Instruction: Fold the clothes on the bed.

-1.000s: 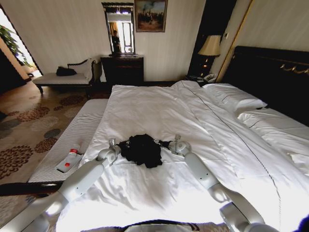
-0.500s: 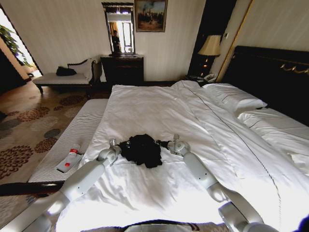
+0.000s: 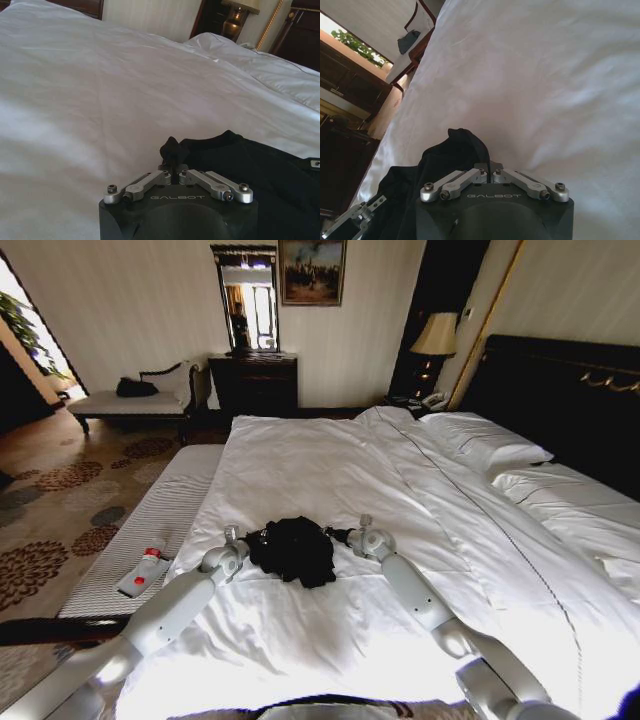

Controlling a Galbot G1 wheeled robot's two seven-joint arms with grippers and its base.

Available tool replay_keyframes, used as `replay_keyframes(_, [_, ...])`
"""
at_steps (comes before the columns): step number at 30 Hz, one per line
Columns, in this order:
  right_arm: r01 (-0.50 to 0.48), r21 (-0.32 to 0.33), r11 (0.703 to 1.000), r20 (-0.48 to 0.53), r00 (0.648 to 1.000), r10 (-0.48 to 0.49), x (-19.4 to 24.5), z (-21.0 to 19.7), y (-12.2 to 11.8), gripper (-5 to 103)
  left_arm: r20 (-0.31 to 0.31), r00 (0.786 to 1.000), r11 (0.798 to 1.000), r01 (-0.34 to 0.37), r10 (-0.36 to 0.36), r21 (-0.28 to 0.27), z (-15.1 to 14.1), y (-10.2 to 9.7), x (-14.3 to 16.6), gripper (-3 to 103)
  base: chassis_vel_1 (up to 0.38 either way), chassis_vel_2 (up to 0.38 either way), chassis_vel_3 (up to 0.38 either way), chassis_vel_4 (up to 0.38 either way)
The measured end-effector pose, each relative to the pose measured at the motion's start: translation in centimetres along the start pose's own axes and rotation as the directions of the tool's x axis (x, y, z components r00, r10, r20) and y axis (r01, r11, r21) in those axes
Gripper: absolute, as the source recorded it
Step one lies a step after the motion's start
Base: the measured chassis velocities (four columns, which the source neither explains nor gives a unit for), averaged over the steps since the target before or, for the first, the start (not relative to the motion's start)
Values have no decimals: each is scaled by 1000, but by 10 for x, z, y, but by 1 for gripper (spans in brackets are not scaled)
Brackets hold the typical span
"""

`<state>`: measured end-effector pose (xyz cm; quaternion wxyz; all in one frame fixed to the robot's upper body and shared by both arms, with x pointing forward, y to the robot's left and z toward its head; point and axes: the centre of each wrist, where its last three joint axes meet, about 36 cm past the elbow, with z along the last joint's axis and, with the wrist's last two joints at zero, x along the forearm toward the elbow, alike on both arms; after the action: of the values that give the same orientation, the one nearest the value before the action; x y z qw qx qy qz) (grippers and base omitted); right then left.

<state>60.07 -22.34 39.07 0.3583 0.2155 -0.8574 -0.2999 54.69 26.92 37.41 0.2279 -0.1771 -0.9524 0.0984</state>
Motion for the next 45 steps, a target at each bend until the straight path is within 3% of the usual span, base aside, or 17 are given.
replay_keyframes(4, [-3,15,1000,13,1000,3,5,-3,1,1,9,1000,1000,1,-1,-1,-3,0,2,2,0,0,0,0])
replay_keyframes(6, [-28,85,996,64,998,23,30,-19,3,1,42,999,1000,3,-3,-5,-19,3,9,2,0,0,0,0])
replay_keyframes(13, [-58,161,985,125,991,38,60,-40,11,1,85,996,1000,8,-7,-11,-39,6,19,2,0,0,0,0])
replay_keyframes(18, [-84,235,968,195,980,37,84,-62,28,1,140,990,1000,12,-9,-15,-67,8,28,2,0,0,0,0])
replay_keyframes(23, [-102,328,939,255,967,16,102,-89,53,1,210,978,1000,-8,13,-24,-110,0,36,2,0,0,0,0])
replay_keyframes(30, [-104,443,891,353,933,-66,134,-154,113,1,320,945,997,-42,61,-66,-190,-19,46,2,0,0,0,0])
replay_keyframes(32, [-105,451,886,363,929,-74,138,-162,119,1,332,941,996,-45,66,-72,-200,-21,47,2,0,0,0,0])
replay_keyframes(36, [-123,476,871,413,906,-98,155,-201,145,1,402,910,992,-71,106,-101,-263,-42,49,2,0,0,0,0])
replay_keyframes(38, [-123,479,869,418,902,-102,158,-206,148,1,414,903,991,-77,114,-106,-275,-46,50,2,0,0,0,0])
replay_keyframes(42, [-128,494,860,454,881,-130,177,-233,169,1,472,868,985,-97,154,-144,-329,-68,61,2,0,0,0,0])
replay_keyframes(45, [-132,502,855,471,871,-142,187,-246,178,1,490,856,982,-94,163,-163,-346,-73,69,2,0,0,0,0])
